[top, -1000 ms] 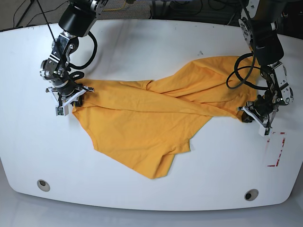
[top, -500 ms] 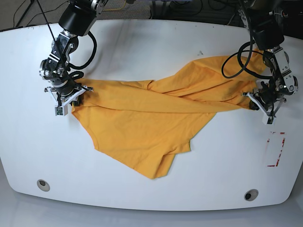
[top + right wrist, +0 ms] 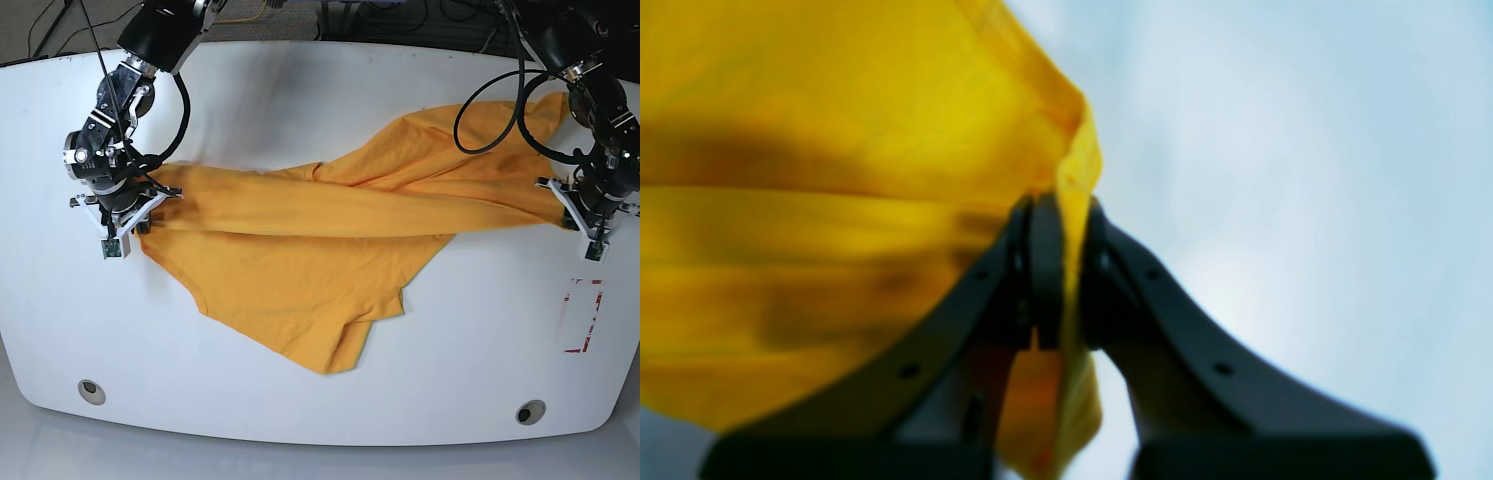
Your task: Layout the t-shirt on the table in an organized manner, then fold the t-shirt properly
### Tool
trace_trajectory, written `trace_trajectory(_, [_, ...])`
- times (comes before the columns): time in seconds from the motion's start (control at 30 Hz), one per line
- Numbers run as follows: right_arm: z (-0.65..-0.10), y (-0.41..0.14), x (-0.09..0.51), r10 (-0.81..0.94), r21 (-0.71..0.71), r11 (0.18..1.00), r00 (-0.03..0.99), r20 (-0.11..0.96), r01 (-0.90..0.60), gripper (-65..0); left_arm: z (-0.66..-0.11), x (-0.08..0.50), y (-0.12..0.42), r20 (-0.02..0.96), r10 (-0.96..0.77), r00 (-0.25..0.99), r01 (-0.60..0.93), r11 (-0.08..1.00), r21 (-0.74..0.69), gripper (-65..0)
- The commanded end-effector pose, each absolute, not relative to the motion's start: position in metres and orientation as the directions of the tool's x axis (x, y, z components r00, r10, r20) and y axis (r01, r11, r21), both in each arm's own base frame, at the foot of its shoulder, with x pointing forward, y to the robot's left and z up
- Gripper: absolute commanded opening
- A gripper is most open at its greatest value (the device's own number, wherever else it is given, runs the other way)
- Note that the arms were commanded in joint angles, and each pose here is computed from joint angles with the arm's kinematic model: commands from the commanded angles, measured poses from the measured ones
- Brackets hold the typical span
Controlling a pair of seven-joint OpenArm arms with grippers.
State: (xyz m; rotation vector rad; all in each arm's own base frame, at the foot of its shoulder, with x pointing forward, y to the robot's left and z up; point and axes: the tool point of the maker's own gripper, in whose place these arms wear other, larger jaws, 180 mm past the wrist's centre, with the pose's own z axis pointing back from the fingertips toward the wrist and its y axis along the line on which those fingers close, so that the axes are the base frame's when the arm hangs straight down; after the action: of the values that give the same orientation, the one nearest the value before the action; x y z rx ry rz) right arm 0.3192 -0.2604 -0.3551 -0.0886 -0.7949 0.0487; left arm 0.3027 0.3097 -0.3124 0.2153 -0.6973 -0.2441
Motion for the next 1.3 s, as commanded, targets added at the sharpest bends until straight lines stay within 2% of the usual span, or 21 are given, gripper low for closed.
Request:
trace_trajectory(0.0, [-0.327,-0.268,0.33,0.107,-0.142,0.99,0.64,0.761,0.004,-63.7,-0.28,0.316,0.314,0.649,-0.325,0.688,0.127,0.934,0.334,-64.7])
trace_trajectory(0.43, [-0.315,-0.253,0.339,0.162,-0.169,0.984,0.613,0.773,-0.048,-63.7,-0.21,0.339,0.323,0.681,-0.333,0.652,0.034,0.91,0.412,-64.7])
trace_trajectory(0.7, [-0.294,-0.253,0.359,0.164,-0.173,0.984,0.567,0.807,-0.038,-63.7,-0.173,0.36,0.319,0.738,-0.34,0.582,-0.001,0.908,0.419,-64.6])
trace_trajectory(0.93, [-0.245,-0.254,0.395,0.209,-0.215,0.976,0.464,0.86,-0.041,-63.6,-0.13,0.387,0.3,0.778,-0.399,0.485,0.014,0.893,0.449,-64.6])
trace_trajectory(1.27, [-0.159,-0.24,0.442,0.342,-0.335,0.939,0.295,0.892,-0.078,-63.6,-0.03,0.407,0.3,0.866,-0.4,0.299,-0.095,0.891,0.444,-64.6])
